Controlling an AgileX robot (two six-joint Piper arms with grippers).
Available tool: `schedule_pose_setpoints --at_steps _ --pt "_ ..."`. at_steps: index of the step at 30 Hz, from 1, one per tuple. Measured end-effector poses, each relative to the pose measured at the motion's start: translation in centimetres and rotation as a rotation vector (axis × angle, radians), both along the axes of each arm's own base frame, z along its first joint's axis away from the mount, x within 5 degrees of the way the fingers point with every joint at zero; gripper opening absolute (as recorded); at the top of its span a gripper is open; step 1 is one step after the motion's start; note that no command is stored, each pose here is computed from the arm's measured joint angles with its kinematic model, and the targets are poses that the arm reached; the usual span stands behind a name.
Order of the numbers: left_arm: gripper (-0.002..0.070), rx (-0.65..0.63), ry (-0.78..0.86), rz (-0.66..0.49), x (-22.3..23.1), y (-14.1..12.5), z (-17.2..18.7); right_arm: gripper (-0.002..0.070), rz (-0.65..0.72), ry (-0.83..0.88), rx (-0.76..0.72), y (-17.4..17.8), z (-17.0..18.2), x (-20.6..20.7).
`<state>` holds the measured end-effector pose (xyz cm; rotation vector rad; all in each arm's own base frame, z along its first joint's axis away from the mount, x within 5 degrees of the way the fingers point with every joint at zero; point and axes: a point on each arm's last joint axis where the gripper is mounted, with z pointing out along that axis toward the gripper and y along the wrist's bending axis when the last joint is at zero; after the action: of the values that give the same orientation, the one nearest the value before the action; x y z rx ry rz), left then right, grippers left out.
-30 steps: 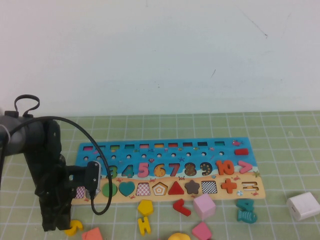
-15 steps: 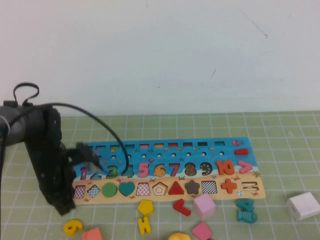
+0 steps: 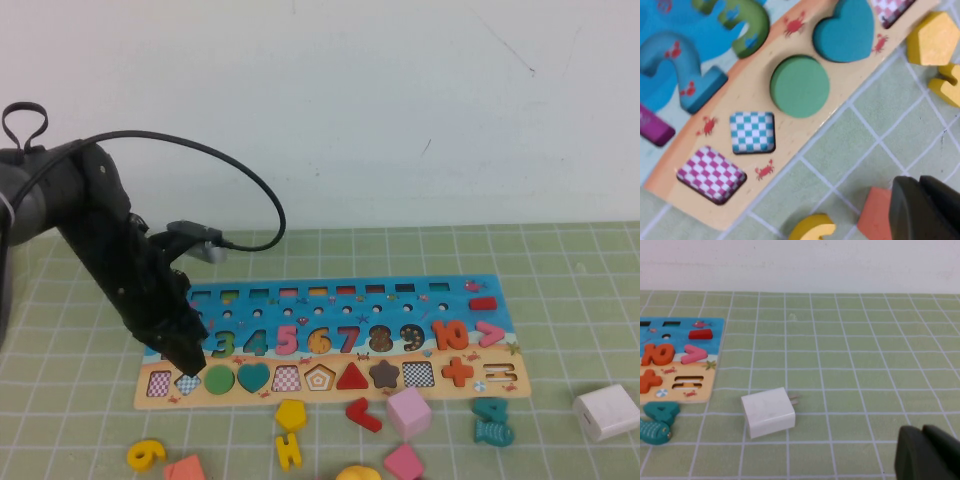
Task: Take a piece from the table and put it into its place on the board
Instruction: Pick up the "number 6"
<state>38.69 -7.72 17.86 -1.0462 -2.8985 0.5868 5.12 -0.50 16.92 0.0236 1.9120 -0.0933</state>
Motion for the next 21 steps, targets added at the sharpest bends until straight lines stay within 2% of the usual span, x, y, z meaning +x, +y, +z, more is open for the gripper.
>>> schedule_pose_setpoints --at_steps 3,8,10,13,16,21 --pt "0.0000 0.019 -0.020 -0.066 -0.1 0.0 -0.1 -0.0001 0.000 0.000 0.000 0.0 0.0 0.0" --pt "-0.0001 0.192 -0.064 -0.223 -1.7 -0.9 0.7 -0.0001 0.000 0.000 0.000 0.0 0.0 0.0" --pt "-0.0001 0.240 -0.145 -0.279 -3.1 -1.8 1.6 -0.0001 0.000 0.000 0.000 0.0 0.0 0.0" --pt "-0.0001 0.290 -0.320 -0.305 -5.5 -2.6 3.4 -0.0001 0.000 0.000 0.000 0.0 0.0 0.0" --pt "-0.0001 0.301 -0.411 -0.296 -8.4 -2.1 4.0 -0.0001 0.000 0.000 0.000 0.0 0.0 0.0" --pt "-0.0001 0.342 -0.411 -0.318 -11.6 -0.6 3.4 -0.0001 0.000 0.000 0.000 0.0 0.0 0.0"
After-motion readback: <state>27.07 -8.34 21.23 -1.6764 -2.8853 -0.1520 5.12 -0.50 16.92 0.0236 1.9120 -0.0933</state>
